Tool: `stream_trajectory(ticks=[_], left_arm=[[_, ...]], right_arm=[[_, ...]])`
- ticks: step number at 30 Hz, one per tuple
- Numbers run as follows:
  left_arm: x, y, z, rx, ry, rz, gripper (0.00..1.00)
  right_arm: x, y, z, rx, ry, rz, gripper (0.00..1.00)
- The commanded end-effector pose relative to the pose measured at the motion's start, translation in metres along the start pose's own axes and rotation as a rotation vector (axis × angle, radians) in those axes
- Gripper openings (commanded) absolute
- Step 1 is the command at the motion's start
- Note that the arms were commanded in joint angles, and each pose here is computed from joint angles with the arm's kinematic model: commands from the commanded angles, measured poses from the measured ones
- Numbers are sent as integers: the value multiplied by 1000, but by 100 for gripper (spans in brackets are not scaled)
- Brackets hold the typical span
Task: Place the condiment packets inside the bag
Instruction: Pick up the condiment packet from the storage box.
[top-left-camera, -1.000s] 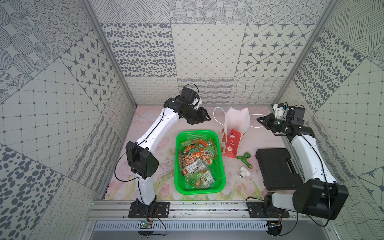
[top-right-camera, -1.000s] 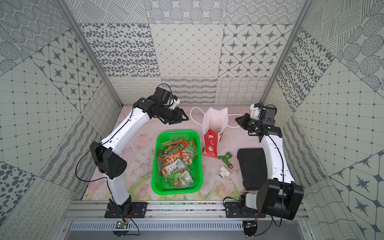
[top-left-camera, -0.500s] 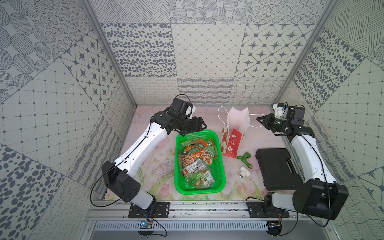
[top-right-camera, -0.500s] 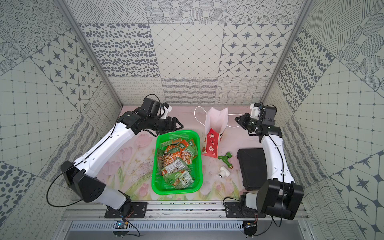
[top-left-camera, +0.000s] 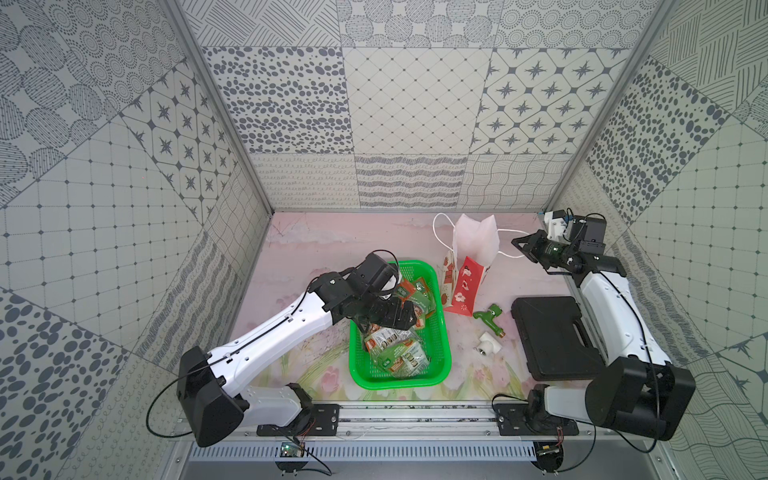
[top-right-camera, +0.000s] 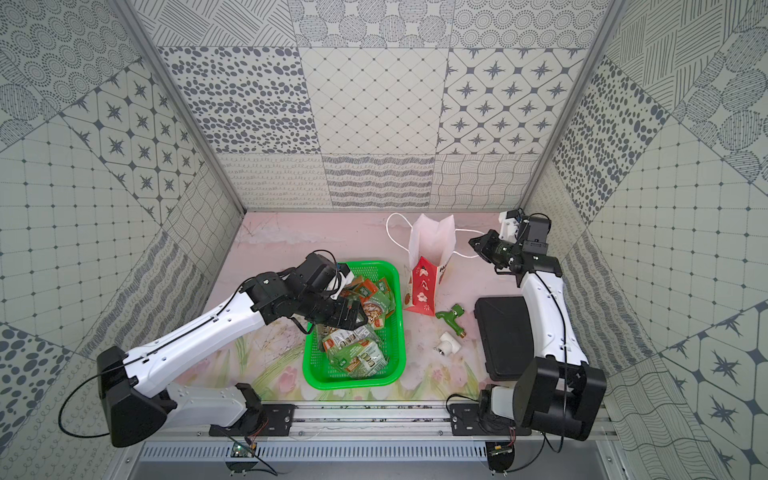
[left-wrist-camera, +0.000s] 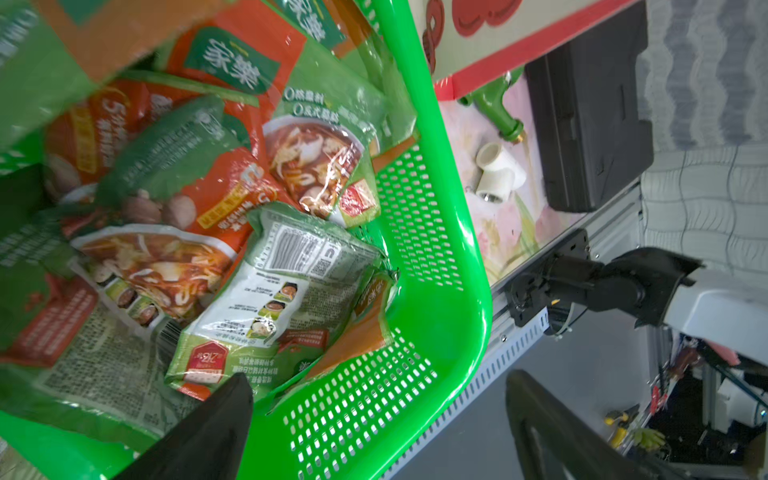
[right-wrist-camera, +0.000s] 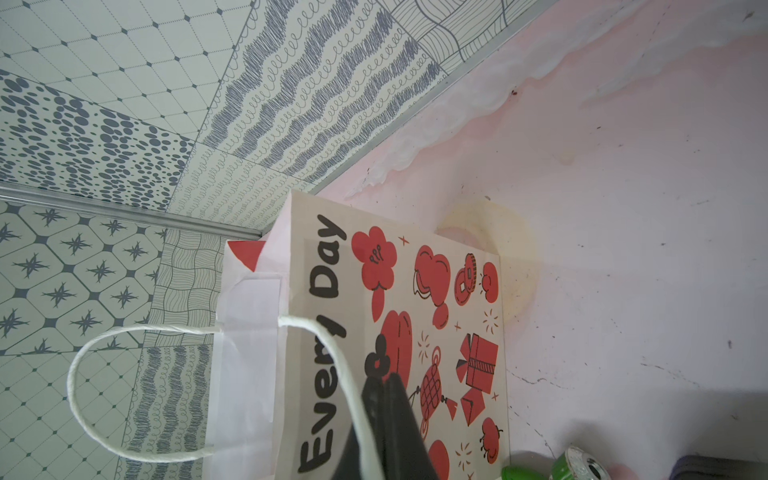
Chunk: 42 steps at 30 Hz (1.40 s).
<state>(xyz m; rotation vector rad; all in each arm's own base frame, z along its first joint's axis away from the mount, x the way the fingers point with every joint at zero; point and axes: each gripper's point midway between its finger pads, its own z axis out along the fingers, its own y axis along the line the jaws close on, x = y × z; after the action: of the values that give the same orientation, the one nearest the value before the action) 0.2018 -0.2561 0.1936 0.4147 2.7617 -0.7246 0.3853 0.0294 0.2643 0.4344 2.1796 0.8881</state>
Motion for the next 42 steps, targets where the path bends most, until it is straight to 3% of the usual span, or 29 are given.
stream_trajectory(ticks=[1,8,11,18,20,24,25,33,42], left_arm=[[34,11,26,-142,134,95,91],[41,22,49,-269,221,134,68],[44,20,56,-266,243,142,58],[47,21,73,-281,265,146,46],[46,23,78,-290,265,143,36],[43,26,80,-314,262,141,4],[42,25,77,-320,260,143,0],[18,8,25,-308,127,163,0],[-19,-39,-38,-169,-46,183,0]], right_arm=[[-7,8,-6,-19,-51,-54,0],[-6,9,-6,-25,-53,-55,0],[-6,9,-6,-23,-56,-57,0],[-5,9,-6,-31,-55,-56,0],[-5,9,-6,-32,-55,-55,0],[-4,10,-6,-36,-57,-56,0],[-4,9,-6,-38,-58,-56,0],[-1,10,-10,-39,-72,-53,0],[0,11,-12,-40,-80,-54,0]])
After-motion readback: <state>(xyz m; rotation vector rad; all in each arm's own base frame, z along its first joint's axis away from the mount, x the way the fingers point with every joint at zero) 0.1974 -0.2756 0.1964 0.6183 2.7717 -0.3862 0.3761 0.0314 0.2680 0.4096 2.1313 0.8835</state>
